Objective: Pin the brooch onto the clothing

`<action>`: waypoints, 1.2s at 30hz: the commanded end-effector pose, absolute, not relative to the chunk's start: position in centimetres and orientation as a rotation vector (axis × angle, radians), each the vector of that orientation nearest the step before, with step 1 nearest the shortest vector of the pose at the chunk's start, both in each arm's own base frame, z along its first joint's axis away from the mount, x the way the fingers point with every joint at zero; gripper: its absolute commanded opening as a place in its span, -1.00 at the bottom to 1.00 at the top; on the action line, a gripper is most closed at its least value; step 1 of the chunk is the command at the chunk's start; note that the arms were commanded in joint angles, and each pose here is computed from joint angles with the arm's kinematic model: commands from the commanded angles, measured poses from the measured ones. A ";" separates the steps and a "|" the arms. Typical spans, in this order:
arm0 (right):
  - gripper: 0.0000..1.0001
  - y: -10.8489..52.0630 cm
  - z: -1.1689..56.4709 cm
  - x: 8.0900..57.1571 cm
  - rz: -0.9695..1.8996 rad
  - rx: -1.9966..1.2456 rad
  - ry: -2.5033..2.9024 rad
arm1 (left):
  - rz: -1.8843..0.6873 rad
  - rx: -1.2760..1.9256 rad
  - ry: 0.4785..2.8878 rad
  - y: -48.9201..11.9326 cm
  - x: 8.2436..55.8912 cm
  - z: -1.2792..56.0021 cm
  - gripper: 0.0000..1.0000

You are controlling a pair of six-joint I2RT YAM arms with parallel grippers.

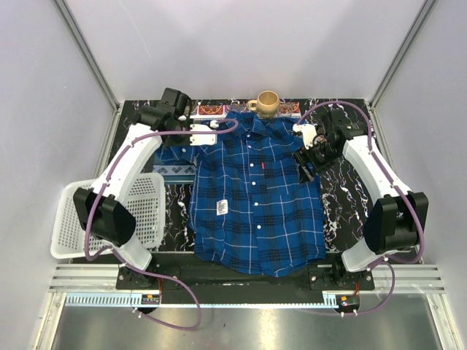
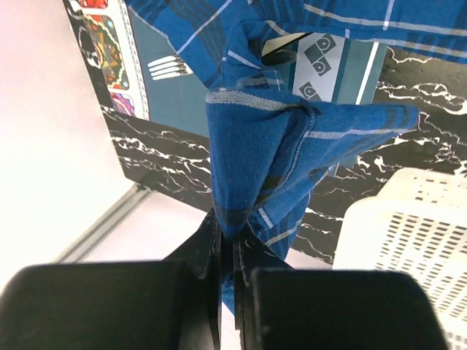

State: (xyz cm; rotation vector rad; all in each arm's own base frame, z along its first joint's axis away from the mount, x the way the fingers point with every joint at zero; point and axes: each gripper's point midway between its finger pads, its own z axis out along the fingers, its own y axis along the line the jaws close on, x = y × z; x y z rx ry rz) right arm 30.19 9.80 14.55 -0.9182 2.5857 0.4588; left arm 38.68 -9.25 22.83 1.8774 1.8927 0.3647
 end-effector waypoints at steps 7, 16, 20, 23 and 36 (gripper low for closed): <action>0.52 8.1 16.8 30.3 0.555 -0.778 2.574 | 0.194 2.090 0.897 -23.1 34.7 33.1 -0.79; 0.55 8.0 17.0 30.3 0.696 -0.669 2.629 | -0.092 2.479 0.225 -37.1 22.4 21.7 0.01; 0.59 8.0 17.1 29.5 0.701 -0.674 2.633 | -0.227 2.289 0.538 -37.1 22.7 24.7 0.66; 0.64 8.3 17.2 29.7 0.708 -0.672 2.605 | -0.384 2.044 0.820 -33.5 24.3 29.4 0.76; 0.68 21.9 16.2 27.8 0.520 -1.296 2.278 | -0.532 0.682 1.740 -10.5 32.7 32.9 0.98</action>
